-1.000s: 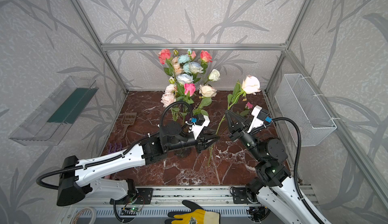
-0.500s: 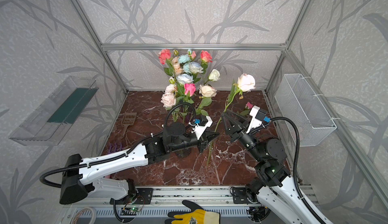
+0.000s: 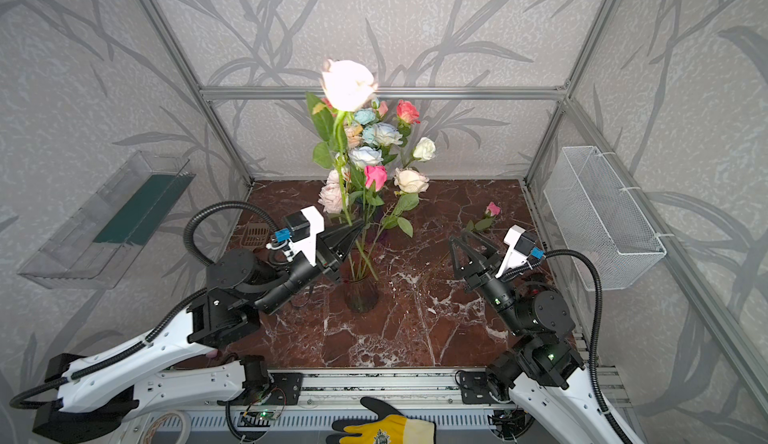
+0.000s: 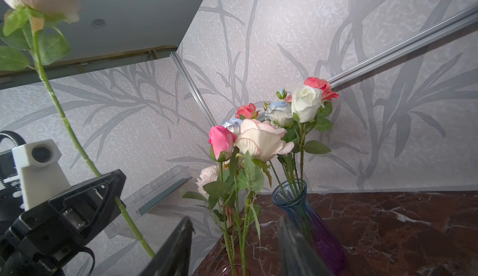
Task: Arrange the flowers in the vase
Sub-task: 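Lower the white rose into the vase with left gripper while right gripper withdraws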
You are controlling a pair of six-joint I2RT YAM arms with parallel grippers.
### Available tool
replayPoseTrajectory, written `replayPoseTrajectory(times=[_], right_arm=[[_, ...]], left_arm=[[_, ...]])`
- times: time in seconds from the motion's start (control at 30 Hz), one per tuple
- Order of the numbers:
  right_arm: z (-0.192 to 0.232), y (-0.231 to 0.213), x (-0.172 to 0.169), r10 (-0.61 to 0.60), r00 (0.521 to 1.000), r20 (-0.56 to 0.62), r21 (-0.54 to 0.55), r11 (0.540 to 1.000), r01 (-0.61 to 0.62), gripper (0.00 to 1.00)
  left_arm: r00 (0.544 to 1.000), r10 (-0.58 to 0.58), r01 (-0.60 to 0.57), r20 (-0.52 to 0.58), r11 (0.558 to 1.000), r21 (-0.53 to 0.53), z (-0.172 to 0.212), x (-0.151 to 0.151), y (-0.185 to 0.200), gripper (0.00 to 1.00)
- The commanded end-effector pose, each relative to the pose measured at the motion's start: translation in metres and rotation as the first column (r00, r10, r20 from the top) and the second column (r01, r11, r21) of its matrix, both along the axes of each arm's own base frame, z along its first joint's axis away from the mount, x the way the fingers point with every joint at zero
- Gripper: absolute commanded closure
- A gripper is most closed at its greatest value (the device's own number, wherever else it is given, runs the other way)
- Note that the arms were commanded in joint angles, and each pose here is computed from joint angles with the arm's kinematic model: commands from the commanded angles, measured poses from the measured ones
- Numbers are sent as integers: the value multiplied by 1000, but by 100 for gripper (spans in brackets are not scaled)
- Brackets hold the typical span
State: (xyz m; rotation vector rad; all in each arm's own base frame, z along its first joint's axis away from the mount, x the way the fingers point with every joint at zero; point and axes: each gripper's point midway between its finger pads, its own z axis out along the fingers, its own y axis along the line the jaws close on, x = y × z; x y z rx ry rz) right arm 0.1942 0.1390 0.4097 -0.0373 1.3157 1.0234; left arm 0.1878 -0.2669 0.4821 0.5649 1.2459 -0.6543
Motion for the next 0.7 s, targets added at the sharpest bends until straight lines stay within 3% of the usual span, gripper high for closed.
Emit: replayPoseTrajectory(times=[0.0,0.2,0.4,0.67], right_arm=[[-6,-1,4,-21,1000,-9,-14,1000,20,47],[-9,1,7,-23,1000,-18,-19,1000,22,47],[-13,0,7,-31,999,-27,-30,999,30,47],[-17,-1,10,-52,998,-36,-50,998,50,47]], left_arm=[[973,227,-229,42,971,65,3,23,30,100],[950,311,-310,-17,950,50,-12,45,44,100],[953,266,-275,-142,960,-45,-34,65,48,100],[948,219,-240,-231,968,-66,-65,71,37,100]])
